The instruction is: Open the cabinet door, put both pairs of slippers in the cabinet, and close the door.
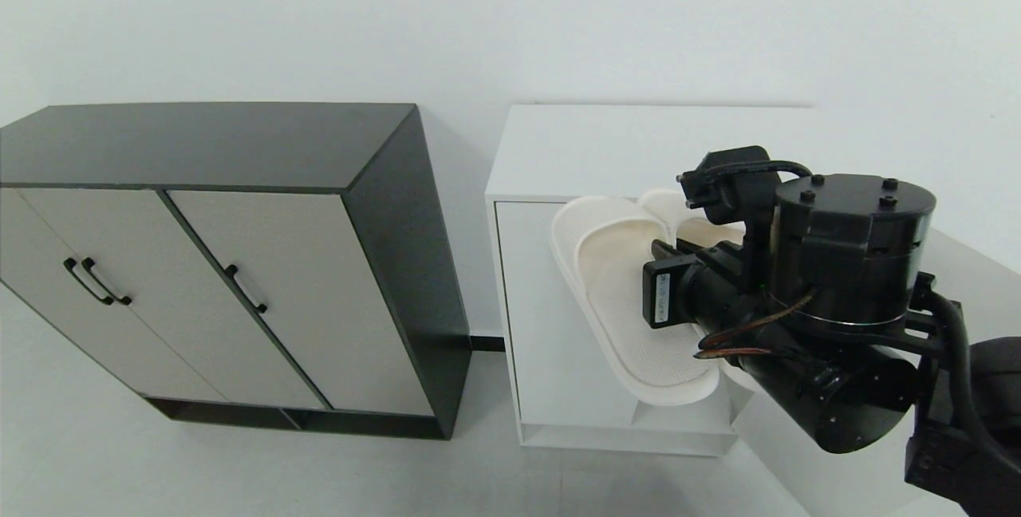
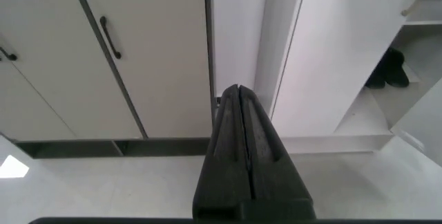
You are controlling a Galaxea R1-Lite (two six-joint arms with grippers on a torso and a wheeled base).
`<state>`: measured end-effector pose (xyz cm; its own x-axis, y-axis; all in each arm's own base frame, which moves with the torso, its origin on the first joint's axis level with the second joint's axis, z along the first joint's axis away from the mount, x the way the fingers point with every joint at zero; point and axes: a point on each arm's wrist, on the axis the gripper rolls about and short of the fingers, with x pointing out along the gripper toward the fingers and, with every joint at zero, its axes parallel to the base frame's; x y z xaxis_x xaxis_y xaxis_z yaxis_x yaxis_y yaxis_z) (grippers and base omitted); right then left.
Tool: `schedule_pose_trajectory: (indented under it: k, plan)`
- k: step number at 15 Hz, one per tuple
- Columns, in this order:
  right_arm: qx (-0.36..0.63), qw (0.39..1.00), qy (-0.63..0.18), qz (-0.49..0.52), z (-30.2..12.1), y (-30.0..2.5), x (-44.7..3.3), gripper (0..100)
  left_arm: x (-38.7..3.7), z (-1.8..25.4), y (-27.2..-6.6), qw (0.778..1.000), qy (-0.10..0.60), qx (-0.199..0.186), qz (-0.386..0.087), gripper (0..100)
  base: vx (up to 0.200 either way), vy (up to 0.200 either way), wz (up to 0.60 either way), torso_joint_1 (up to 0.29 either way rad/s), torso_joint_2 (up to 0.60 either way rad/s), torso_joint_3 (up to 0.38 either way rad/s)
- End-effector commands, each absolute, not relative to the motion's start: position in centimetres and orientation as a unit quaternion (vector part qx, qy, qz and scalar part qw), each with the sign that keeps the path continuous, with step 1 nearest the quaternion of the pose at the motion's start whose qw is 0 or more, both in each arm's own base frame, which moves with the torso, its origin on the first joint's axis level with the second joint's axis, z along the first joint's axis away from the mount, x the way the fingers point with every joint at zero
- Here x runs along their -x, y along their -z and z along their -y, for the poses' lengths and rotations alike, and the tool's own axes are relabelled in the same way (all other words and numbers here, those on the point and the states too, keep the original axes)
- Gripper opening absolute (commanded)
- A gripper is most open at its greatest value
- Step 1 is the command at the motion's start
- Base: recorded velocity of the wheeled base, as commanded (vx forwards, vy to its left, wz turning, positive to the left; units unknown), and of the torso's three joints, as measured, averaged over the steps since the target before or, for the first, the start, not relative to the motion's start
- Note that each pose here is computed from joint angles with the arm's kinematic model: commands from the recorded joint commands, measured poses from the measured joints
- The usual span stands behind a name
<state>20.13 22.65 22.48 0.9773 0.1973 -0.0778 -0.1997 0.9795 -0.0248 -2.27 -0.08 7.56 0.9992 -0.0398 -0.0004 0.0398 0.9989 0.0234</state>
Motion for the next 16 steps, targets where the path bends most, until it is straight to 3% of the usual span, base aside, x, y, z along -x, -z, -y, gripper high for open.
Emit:
schedule_pose_trajectory:
  k: [1,13,16]
  plan:
    - [0.016,0.994,-0.099,-0.037,-22.5,-22.5,-20.0,0,2.3,0.1,-7.6,1.000,0.019,-0.012,0.000,0,0.000,-0.200,0.00,0.017,0.01,0.002]
    - [0.018,0.992,-0.117,-0.037,-21.7,-22.6,-18.4,0,2.3,0.1,-7.6,1.000,0.019,-0.012,0.001,0,0.000,-0.200,0.00,0.003,0.00,0.004]
    - [0.016,0.988,-0.150,-0.038,-21.1,-22.8,-17.6,0,2.3,0.1,-7.6,1.000,0.019,-0.012,0.001,0,0.000,0.000,0.00,0.000,0.00,0.000]
